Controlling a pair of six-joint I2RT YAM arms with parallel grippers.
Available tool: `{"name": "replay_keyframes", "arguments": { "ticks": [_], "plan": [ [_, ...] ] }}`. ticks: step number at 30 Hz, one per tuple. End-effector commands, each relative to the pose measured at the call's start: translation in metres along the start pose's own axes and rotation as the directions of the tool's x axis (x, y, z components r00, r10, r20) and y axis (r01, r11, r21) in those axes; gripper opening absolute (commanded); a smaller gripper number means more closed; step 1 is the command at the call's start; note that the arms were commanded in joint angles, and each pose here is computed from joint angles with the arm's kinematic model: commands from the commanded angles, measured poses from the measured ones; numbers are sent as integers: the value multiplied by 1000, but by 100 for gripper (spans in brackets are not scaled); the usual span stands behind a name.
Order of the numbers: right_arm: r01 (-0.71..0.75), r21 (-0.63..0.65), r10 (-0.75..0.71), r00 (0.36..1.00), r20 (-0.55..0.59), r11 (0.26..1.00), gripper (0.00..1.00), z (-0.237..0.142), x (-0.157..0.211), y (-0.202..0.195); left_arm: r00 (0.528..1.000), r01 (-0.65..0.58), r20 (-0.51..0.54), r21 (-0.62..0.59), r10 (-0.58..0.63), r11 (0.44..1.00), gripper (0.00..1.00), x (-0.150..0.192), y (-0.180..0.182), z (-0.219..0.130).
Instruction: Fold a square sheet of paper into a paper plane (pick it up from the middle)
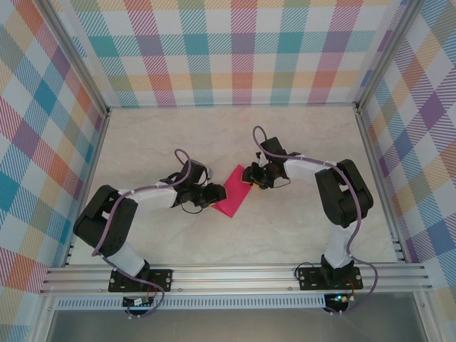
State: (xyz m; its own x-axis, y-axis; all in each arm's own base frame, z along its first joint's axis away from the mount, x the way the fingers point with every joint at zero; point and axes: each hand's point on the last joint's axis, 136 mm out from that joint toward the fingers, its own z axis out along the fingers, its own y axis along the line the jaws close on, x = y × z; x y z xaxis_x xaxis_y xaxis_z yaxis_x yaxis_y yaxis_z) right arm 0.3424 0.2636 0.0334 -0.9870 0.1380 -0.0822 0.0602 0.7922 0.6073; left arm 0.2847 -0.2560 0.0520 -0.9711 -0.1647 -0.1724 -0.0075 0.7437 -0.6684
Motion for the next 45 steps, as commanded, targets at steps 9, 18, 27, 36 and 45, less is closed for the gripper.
{"name": "replay_keyframes", "arguments": {
  "ticks": [9, 18, 27, 36, 45],
  "plan": [
    [85, -66, -86, 996, -22, 994, 37, 18, -15, 16, 992, -124, -21, 52, 125, 991, 42, -9, -6, -3],
    [126, -95, -127, 992, -11, 988, 35, 16, -23, 29, 994, -110, 12, 8, 110, 994, 37, -8, 5, -8],
    [107, -76, -112, 992, -62, 991, 30, 11, 16, 34, 998, -59, 12, -32, 59, 998, 25, -5, 19, -3],
    [51, -16, -53, 992, -119, 999, 23, 28, 34, 13, 1000, -21, -4, 12, 21, 1000, 27, 1, 10, -7],
    [17, 37, -13, 992, -128, 999, 22, 33, 35, 2, 999, -15, -46, 115, 20, 993, 31, 18, -15, -16]
  ]
}}
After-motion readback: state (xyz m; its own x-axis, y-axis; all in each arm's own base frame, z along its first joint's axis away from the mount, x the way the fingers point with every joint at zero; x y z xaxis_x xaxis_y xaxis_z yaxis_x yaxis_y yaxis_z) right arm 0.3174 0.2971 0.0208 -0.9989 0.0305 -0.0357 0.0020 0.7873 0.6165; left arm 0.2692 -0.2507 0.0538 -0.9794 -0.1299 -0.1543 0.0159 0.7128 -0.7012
